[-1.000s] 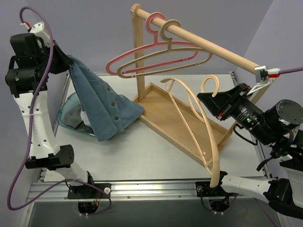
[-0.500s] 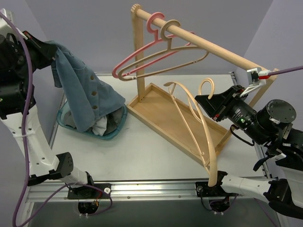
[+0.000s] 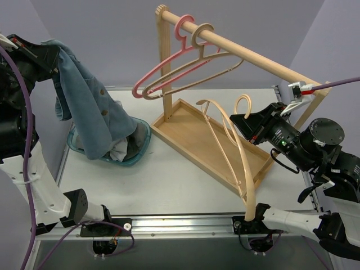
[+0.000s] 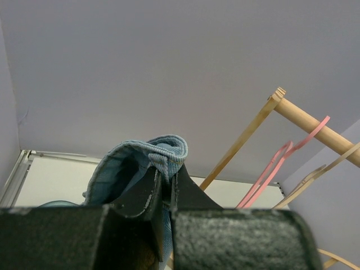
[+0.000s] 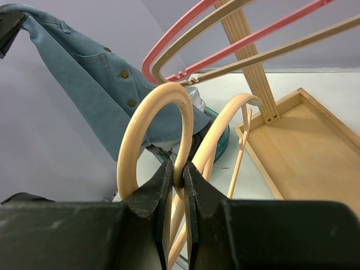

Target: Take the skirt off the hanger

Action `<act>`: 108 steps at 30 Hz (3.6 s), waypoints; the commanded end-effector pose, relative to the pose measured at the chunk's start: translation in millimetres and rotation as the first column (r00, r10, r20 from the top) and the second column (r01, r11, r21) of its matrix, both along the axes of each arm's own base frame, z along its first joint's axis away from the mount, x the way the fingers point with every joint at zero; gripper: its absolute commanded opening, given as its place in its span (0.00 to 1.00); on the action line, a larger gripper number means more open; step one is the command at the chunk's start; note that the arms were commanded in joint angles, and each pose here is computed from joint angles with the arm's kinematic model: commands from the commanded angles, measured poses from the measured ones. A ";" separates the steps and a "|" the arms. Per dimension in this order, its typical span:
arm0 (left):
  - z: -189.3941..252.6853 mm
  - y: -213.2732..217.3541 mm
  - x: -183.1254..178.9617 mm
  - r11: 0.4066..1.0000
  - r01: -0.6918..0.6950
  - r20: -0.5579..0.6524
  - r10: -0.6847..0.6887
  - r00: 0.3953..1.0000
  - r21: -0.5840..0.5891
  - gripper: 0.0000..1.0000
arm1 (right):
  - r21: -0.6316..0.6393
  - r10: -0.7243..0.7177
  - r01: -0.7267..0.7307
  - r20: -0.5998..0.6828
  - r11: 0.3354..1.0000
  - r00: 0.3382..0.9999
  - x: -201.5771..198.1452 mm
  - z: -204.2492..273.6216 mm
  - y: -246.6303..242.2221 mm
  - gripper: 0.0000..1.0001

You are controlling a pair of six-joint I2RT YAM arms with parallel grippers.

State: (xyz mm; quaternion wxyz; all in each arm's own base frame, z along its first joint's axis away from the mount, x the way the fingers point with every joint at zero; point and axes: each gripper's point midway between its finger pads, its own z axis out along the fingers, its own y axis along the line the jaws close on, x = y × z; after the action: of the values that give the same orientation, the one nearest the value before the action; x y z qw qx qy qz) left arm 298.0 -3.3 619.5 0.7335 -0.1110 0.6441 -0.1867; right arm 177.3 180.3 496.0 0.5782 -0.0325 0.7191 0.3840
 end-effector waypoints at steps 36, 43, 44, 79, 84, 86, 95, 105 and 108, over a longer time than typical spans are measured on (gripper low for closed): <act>-387.2 9.0 128.6 0.977 -0.026 -0.617 -0.114 0.778 -0.212 0.02 | 0.022 -0.013 0.014 -0.022 1.000 1.000 4.6 -16.3 3.6 0.00; -468.4 3.7 130.3 0.977 -0.055 -0.771 -0.128 0.624 -0.207 0.02 | 0.025 -0.011 0.012 -0.047 1.000 0.999 6.5 -26.5 7.6 0.00; -472.7 1.7 132.5 0.978 -0.048 -0.773 -0.128 0.621 -0.201 0.02 | 0.027 -0.011 0.013 -0.050 1.000 0.999 6.5 -27.1 7.9 0.00; -135.5 -129.9 26.7 0.987 0.159 -0.183 -0.161 0.970 -0.029 0.94 | -0.126 -0.290 0.267 -0.245 0.956 0.925 60.0 -96.4 12.1 0.00; -94.1 -237.6 -58.4 0.790 0.611 -0.066 -0.608 0.791 0.047 0.98 | -0.141 -0.392 0.367 -0.257 0.919 0.883 71.3 -101.7 1.3 0.00; -92.7 -262.2 -87.4 0.699 0.709 -0.076 -0.705 0.705 0.099 1.00 | -0.140 -0.422 0.398 -0.259 0.907 0.869 74.0 -102.9 -3.5 0.00; -164.8 -343.3 -177.2 0.490 0.827 -0.384 -0.733 0.562 0.275 0.97 | -0.163 -0.495 0.468 -0.260 0.869 0.829 83.5 -108.1 -15.3 0.00; -227.7 -350.9 -182.5 0.582 0.710 -0.516 -0.499 0.696 0.395 0.94 | -0.132 -0.486 0.468 -0.267 0.874 0.832 79.5 -99.9 -18.8 0.00; -241.5 -353.3 -177.4 0.592 0.682 -0.539 -0.438 0.720 0.429 0.94 | -0.115 -0.477 0.463 -0.272 0.879 0.836 76.6 -97.6 -19.3 0.00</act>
State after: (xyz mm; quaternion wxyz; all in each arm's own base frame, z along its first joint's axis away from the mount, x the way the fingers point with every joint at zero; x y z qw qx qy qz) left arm 103.5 -366.8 385.2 0.4716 0.3434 0.7787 -0.2309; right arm 253.9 172.9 374.1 0.5214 0.1472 0.8186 0.1909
